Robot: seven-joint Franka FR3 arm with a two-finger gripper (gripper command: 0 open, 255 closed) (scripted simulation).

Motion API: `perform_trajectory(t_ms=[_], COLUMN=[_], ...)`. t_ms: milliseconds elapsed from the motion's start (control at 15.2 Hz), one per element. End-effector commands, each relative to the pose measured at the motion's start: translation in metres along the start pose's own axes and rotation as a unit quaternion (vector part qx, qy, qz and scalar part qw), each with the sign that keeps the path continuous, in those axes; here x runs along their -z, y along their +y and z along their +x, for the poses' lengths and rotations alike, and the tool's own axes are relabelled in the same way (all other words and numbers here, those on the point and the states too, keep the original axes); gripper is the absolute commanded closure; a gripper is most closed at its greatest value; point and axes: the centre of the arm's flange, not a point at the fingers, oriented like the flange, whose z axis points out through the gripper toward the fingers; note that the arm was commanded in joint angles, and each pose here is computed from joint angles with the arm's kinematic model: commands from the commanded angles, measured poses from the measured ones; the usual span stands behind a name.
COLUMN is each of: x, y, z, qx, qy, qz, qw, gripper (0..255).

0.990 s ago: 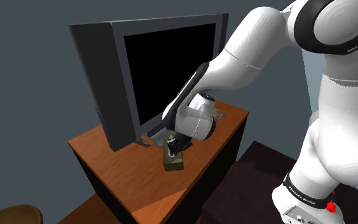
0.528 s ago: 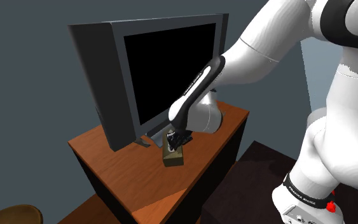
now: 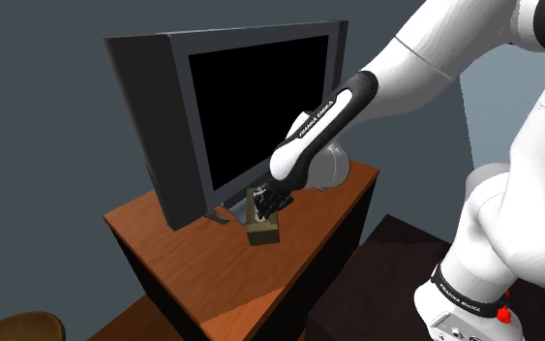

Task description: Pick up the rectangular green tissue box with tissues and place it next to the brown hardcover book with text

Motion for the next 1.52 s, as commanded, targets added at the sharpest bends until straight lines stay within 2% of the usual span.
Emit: perform_trajectory(t_ms=[0, 858, 1452], x=[0.009, 0.068, 0.092], y=[-0.005, -0.028, 0.063], z=[0.001, 0.012, 0.084], qx=[0.000, 0.000, 0.000], qy=[0.000, 0.000, 0.000], qz=[-0.001, -0.001, -0.001], qw=[1.0000, 1.0000, 1.0000], gripper=[255, 255, 255])
